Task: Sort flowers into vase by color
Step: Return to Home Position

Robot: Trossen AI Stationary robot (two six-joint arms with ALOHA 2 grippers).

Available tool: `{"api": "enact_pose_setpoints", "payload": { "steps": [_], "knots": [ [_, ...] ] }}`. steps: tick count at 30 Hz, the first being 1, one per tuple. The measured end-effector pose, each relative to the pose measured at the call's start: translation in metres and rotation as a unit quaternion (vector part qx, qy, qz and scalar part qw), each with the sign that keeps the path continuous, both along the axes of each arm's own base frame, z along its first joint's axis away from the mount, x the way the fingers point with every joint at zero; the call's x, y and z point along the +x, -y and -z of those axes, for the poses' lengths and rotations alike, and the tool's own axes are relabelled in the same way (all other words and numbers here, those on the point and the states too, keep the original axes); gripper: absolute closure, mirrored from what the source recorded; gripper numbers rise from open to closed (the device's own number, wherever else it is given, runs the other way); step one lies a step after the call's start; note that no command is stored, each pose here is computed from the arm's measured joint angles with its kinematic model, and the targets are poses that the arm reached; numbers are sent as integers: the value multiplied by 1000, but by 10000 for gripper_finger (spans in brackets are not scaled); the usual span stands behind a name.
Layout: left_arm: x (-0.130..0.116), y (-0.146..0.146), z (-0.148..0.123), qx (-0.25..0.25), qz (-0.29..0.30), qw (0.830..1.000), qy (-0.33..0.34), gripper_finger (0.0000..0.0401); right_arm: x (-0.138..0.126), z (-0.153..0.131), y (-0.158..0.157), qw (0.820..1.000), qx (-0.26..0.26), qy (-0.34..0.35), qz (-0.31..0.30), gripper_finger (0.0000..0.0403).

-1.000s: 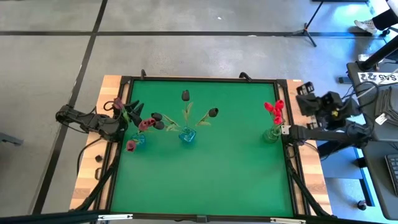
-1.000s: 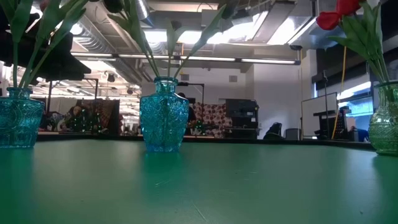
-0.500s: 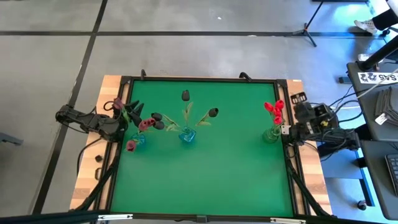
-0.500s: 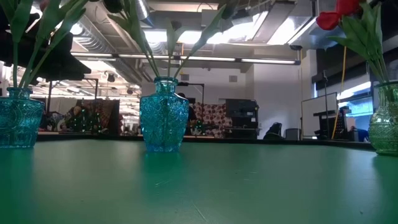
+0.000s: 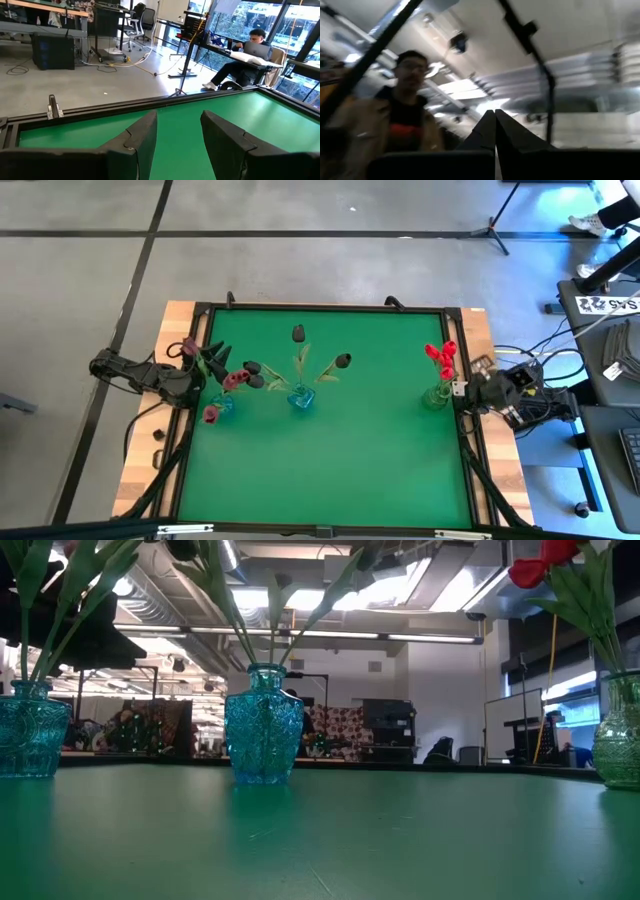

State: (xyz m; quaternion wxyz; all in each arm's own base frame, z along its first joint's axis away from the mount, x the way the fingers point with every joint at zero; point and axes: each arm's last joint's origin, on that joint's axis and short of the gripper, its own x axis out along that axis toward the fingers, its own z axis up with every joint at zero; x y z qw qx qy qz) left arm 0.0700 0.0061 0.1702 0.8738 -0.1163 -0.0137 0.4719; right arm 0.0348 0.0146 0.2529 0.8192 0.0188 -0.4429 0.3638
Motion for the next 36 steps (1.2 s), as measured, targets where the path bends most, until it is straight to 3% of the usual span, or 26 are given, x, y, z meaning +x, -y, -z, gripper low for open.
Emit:
{"api": "enact_pose_setpoints", "payload": {
  "steps": [5,11,18,21,29,36],
  "knots": [
    [0,0,0,0,0,1000,0,250,-1,5,-5,991,-97,-49,-83,402],
    [0,0,0,0,0,1000,0,250,-2,6,-7,980,-113,-95,-132,402],
    [0,0,0,0,0,1000,0,250,4,15,-9,930,-161,-239,-227,402],
    [0,0,0,0,0,1000,0,250,9,19,-9,917,-169,-273,-236,402],
    [0,0,0,0,0,1000,0,250,34,44,-6,878,-127,-403,-224,402],
    [0,0,0,0,0,1000,0,250,37,50,-6,882,-151,-396,-207,402]
  ]
}}
